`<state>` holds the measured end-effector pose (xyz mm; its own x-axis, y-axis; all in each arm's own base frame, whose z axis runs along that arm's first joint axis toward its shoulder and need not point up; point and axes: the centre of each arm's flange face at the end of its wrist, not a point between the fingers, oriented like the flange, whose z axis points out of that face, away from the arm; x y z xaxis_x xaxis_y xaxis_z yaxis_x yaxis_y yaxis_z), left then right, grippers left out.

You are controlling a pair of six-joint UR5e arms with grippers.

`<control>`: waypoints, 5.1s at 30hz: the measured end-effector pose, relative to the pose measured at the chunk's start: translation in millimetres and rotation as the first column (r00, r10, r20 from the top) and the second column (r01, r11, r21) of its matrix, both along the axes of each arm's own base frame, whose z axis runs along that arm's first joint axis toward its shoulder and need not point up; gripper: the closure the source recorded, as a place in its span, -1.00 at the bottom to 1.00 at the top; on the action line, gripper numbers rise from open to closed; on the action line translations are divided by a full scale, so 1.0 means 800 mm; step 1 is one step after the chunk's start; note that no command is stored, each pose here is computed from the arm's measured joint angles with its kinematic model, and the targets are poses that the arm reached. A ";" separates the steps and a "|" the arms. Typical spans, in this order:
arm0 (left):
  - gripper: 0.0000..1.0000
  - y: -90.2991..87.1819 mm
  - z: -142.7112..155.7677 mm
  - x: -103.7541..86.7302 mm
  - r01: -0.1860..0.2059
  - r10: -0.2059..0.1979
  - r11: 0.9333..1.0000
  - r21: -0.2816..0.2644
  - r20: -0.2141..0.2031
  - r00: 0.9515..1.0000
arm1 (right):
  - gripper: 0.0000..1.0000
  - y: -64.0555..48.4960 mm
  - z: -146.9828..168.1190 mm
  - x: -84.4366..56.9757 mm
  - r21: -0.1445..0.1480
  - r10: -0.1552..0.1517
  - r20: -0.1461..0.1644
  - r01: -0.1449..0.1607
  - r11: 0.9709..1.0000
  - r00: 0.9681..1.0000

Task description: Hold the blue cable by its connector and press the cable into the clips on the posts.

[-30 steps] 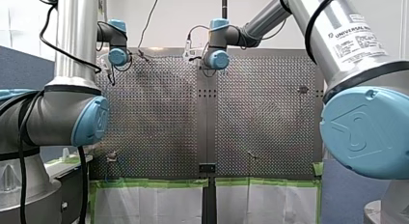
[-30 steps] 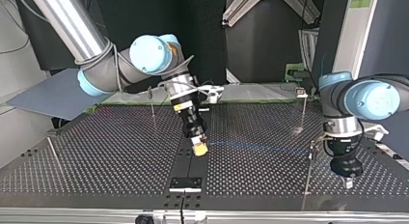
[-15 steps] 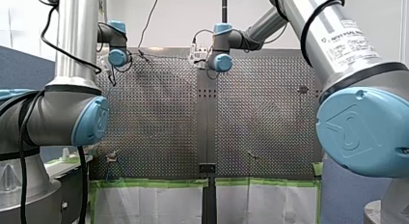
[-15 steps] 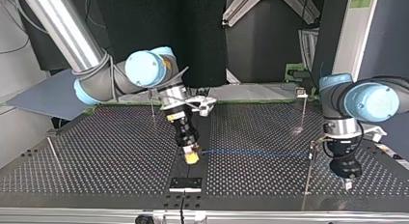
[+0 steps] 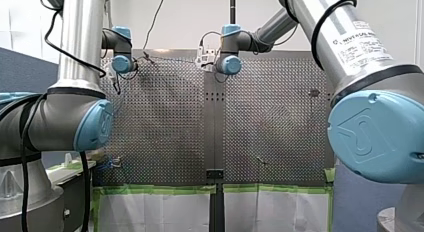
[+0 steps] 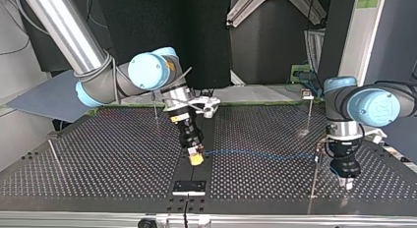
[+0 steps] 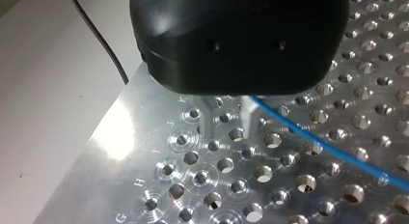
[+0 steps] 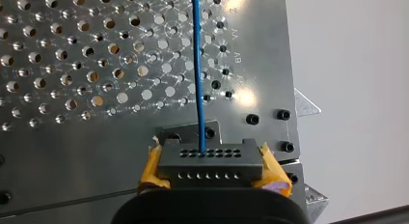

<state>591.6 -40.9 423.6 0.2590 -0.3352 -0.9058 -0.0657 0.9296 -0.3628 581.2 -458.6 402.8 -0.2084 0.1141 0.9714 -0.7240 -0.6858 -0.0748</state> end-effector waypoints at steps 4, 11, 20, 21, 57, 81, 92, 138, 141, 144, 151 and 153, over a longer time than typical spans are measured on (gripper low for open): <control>-0.82 0.001 -0.002 -0.002 -0.006 0.006 1.000 -0.007 -0.013 1.000 | 1.00 0.001 0.000 0.001 0.001 0.001 -0.001 -0.001 1.000 1.000; -1.00 0.000 0.005 -0.011 -0.013 0.012 1.000 -0.020 -0.031 0.999 | 1.00 0.002 0.000 0.001 0.002 0.003 -0.002 -0.003 1.000 1.000; -1.00 -0.007 0.011 -0.031 -0.032 0.028 0.999 -0.035 -0.090 0.996 | 1.00 0.002 0.000 0.001 0.001 0.002 -0.002 -0.002 1.000 1.000; -1.00 -0.008 0.009 -0.032 -0.027 0.023 0.999 -0.036 -0.101 0.995 | 1.00 0.001 0.000 0.001 0.000 0.001 -0.002 -0.001 1.000 1.000; -1.00 -0.072 0.041 -0.208 0.136 -0.158 0.986 -0.102 -0.267 0.951 | 1.00 -0.002 0.001 -0.001 -0.008 0.008 -0.010 -0.008 1.000 1.000; -1.00 -0.100 0.070 -0.236 0.171 -0.150 0.983 0.066 -0.246 0.958 | 1.00 0.004 0.000 0.003 -0.005 0.024 -0.014 -0.024 1.000 1.000; -1.00 -0.107 0.063 -0.231 0.168 -0.127 0.976 0.138 -0.264 0.956 | 1.00 0.005 0.000 0.003 -0.002 0.027 -0.016 -0.027 1.000 1.000; -1.00 -0.105 0.060 -0.241 0.068 -0.017 0.984 0.163 -0.298 0.955 | 1.00 0.006 -0.001 0.004 0.000 0.032 -0.019 -0.032 0.999 0.999; -1.00 -0.104 0.060 -0.242 0.048 0.006 0.984 0.171 -0.304 0.953 | 1.00 0.006 -0.001 0.004 0.000 0.032 -0.019 -0.032 0.999 0.999; -1.00 -0.104 0.059 -0.243 0.041 0.014 0.984 0.174 -0.306 0.952 | 1.00 0.006 -0.001 0.004 0.000 0.032 -0.019 -0.032 0.999 0.999; -1.00 -0.107 0.060 -0.245 0.044 0.011 0.984 0.175 -0.305 0.952 | 1.00 0.006 -0.001 0.004 0.002 0.032 -0.020 -0.032 0.999 0.999; -1.00 -0.108 0.061 -0.246 0.046 0.010 0.984 0.175 -0.304 0.953 | 1.00 0.006 -0.002 0.004 0.002 0.033 -0.021 -0.032 0.999 0.999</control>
<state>394.7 -127.0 472.3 -0.0411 -0.1640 -0.9856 -0.1294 0.9790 -0.1575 584.2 -453.8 401.6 -0.1913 0.1057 0.9758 -0.7027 -0.7088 -0.0610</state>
